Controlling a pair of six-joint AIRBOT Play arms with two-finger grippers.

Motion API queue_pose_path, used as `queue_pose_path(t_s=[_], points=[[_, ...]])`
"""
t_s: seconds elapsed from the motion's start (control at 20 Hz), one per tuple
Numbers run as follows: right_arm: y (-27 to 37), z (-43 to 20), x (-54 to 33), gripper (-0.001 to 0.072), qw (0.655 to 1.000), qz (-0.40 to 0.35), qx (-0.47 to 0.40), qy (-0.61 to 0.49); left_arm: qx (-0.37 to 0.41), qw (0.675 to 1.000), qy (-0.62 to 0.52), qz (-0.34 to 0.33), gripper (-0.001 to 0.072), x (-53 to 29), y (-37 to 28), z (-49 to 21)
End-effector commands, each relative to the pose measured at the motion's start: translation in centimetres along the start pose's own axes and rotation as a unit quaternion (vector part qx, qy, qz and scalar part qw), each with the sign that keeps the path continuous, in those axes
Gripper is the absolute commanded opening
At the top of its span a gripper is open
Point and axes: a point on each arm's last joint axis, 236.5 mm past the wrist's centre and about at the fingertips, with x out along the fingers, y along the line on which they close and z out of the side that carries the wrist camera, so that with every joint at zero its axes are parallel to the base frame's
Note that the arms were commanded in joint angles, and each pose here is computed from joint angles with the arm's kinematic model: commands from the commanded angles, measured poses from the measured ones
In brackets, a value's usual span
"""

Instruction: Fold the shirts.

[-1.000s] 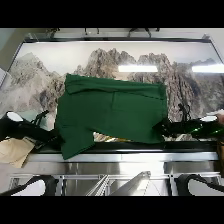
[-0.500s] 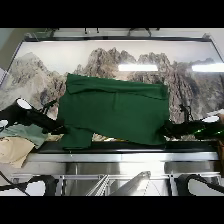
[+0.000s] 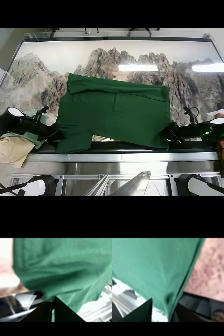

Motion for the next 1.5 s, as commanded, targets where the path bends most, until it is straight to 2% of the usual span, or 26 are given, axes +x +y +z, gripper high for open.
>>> queue_pose_path(t_s=[0.0,0.05,0.1,0.15,0.35,0.5,0.65,0.8,0.95,1.05,1.15,1.3,1.45], points=[[-0.5,-2.1,0.1,0.0130,0.999,-0.004,0.002,0.038,0.006,1.000,-0.006,-0.007,0.0023,0.8,0.2,-0.3],[-0.6,-2.4,0.3,0.0075,0.999,-0.004,0.006,0.039,0.006,1.000,-0.007,-0.008,0.0023,0.8,0.1,-0.2],[-0.7,-2.6,0.4,0.0072,0.999,-0.003,0.008,0.042,0.006,1.000,-0.007,-0.008,0.0023,0.7,0.1,-0.2],[-0.5,-2.8,0.4,0.0012,0.999,-0.001,0.010,0.045,0.006,1.000,-0.006,-0.008,0.0023,0.8,0.1,-0.3],[0.6,-2.9,-0.8,0.0012,0.999,0.004,0.020,0.038,0.004,1.000,-0.006,-0.009,0.0023,0.7,0.1,-0.3],[-0.2,-1.7,-3.4,0.0012,0.998,-0.021,0.052,-0.014,-0.025,0.999,-0.028,-0.011,0.0023,-0.5,0.5,0.6],[-2.1,-1.5,-5.3,0.0012,0.994,-0.057,0.078,-0.042,-0.037,0.992,-0.114,-0.028,0.0023,-4.6,-0.2,2.6],[-1.3,-0.9,-5.1,0.0012,0.995,-0.043,0.070,-0.051,0.046,0.962,-0.243,-0.113,0.0023,-11.0,-6.4,5.1],[1.9,1.3,-5.4,0.0012,0.994,0.023,0.040,-0.094,0.134,0.914,-0.333,-0.188,0.0023,-16.7,-13.9,5.0],[3.4,3.7,-6.2,0.0012,0.989,0.047,0.021,-0.140,0.189,0.882,-0.387,-0.194,0.0023,-19.8,-17.7,5.2],[4.6,6.7,-7.4,0.0012,0.980,0.052,0.004,-0.194,0.227,0.859,-0.427,-0.168,0.0023,-21.8,-20.2,6.8],[6.8,11.6,-9.1,0.0012,0.966,0.059,-0.022,-0.252,0.250,0.847,-0.444,-0.152,0.0024,-22.3,-22.6,11.0],[7.4,16.4,-8.9,0.0012,0.962,0.038,-0.037,-0.268,0.241,0.869,-0.403,-0.155,0.0023,-19.3,-22.2,16.2]])
